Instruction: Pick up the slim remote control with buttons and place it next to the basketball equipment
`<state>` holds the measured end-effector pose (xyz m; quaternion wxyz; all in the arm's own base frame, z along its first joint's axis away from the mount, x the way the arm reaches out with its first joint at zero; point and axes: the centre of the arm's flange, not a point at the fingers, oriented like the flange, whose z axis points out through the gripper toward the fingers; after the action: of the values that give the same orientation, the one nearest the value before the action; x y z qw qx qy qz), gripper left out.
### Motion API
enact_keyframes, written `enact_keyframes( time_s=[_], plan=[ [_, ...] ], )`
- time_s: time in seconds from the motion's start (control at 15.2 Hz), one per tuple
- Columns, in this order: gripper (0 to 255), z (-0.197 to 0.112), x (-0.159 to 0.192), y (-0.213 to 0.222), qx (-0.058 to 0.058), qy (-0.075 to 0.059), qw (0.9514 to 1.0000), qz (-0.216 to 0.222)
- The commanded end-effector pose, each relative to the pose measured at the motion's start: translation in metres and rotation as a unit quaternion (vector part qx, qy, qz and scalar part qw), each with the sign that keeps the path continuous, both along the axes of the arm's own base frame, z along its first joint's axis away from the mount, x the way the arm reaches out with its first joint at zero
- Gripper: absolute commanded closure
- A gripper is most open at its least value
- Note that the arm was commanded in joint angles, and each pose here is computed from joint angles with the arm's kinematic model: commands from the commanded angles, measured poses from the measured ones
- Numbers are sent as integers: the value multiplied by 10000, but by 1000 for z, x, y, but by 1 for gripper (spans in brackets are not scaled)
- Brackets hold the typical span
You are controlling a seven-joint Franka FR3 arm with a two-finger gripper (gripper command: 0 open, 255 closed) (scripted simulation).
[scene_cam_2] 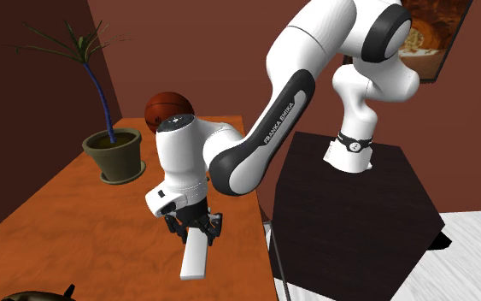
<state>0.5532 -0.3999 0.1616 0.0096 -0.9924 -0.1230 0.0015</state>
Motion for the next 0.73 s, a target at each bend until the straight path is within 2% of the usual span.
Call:
enact_keyframes(
  time_s=[0.0, 0.13, 0.66],
  plan=[
    [255, 0, 0, 0, 2, 4, 10000, -3],
    [255, -1, 0, 0, 2, 3, 10000, -3],
    [255, 42, 0, 0, 2, 3, 10000, -3]
  ],
)
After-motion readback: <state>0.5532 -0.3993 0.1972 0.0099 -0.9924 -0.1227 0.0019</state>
